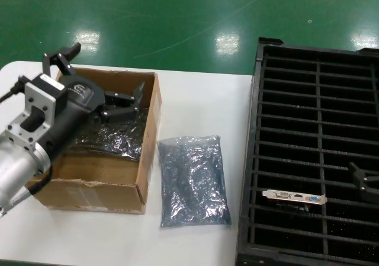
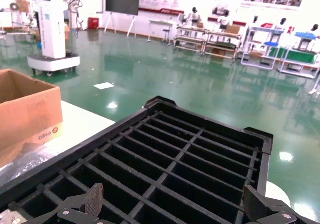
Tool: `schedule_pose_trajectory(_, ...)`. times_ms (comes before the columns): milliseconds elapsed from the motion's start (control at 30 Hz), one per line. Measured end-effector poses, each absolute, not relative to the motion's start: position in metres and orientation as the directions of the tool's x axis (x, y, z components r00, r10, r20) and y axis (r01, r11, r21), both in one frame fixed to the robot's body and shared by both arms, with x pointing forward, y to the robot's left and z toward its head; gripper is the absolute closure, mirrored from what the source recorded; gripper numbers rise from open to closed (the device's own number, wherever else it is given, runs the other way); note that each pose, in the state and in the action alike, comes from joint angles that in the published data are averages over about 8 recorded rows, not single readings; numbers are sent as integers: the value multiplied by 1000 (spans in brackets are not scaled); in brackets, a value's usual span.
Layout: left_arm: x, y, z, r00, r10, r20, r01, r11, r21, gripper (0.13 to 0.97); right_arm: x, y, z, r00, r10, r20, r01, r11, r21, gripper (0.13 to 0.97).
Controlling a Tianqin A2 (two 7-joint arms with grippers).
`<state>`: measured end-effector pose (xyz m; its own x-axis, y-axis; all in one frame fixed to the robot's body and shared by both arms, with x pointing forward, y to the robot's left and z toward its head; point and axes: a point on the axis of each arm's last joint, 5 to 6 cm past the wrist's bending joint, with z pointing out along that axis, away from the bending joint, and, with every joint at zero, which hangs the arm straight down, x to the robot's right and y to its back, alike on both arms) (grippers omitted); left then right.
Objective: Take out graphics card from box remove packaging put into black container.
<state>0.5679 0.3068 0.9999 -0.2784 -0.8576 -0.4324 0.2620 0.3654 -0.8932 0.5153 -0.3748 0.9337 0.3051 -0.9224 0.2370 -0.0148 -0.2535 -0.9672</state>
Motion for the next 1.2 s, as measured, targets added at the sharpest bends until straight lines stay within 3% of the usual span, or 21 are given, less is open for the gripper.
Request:
schedule_pose_trajectory(600, 552, 295, 946, -232, -928, -292, 211, 245, -946, 132, 515, -341, 902, 221, -958, 181, 38, -177, -984, 130)
schedule_pose_trajectory(1200, 526, 286, 892, -130, -980, -152, 113, 138, -984, 132, 512, -306, 873, 114, -987, 115, 45, -111, -993, 130)
